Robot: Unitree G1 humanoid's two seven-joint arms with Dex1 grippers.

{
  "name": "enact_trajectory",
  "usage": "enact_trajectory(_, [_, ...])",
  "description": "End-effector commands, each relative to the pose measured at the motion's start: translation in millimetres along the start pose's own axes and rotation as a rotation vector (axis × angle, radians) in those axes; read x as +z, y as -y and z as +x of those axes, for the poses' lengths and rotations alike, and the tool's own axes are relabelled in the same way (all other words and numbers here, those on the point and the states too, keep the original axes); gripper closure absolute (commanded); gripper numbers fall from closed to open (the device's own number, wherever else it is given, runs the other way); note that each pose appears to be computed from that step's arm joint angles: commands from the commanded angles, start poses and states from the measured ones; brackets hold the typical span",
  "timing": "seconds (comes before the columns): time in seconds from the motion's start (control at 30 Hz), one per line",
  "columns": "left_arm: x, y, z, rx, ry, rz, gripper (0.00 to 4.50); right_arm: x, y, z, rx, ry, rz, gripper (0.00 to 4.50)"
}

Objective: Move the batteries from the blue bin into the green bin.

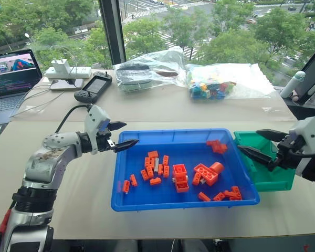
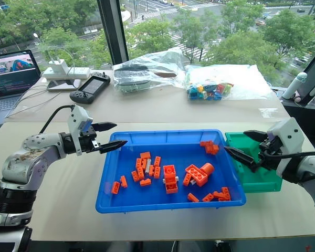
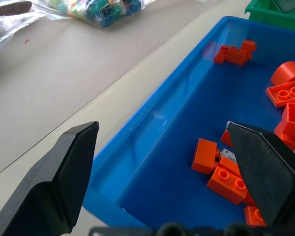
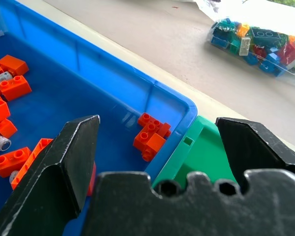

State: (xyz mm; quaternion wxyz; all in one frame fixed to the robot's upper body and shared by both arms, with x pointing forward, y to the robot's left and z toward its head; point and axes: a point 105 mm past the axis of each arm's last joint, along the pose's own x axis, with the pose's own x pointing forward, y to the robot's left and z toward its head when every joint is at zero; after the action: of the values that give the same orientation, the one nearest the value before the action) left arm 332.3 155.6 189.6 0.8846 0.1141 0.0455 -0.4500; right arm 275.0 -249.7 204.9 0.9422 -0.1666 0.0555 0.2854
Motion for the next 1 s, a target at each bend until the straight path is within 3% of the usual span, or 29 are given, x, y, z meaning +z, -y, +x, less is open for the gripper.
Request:
enact_trajectory(0.03, [23,-1,-4,-0.012,0.064,0.048,0.00,10,3,-5,-0.012,0.021,-0.039,0.07])
enact_trajectory(0.3, [56,13,-5,-0.231,0.064,0.076,0.00,23,-5,-7,0.028,-0.040,-0.023,0.07])
enact_trajectory(0.6, [55,41,-12,-0.464,-0.121,0.165,0.00,30,-47,-2,0.276,-0.294,-0.110,0.07])
enact_trajectory(1.0, [44,64,-21,-0.495,-0.137,0.129,0.00,-10,-80,26,0.505,-0.465,-0.174,0.07])
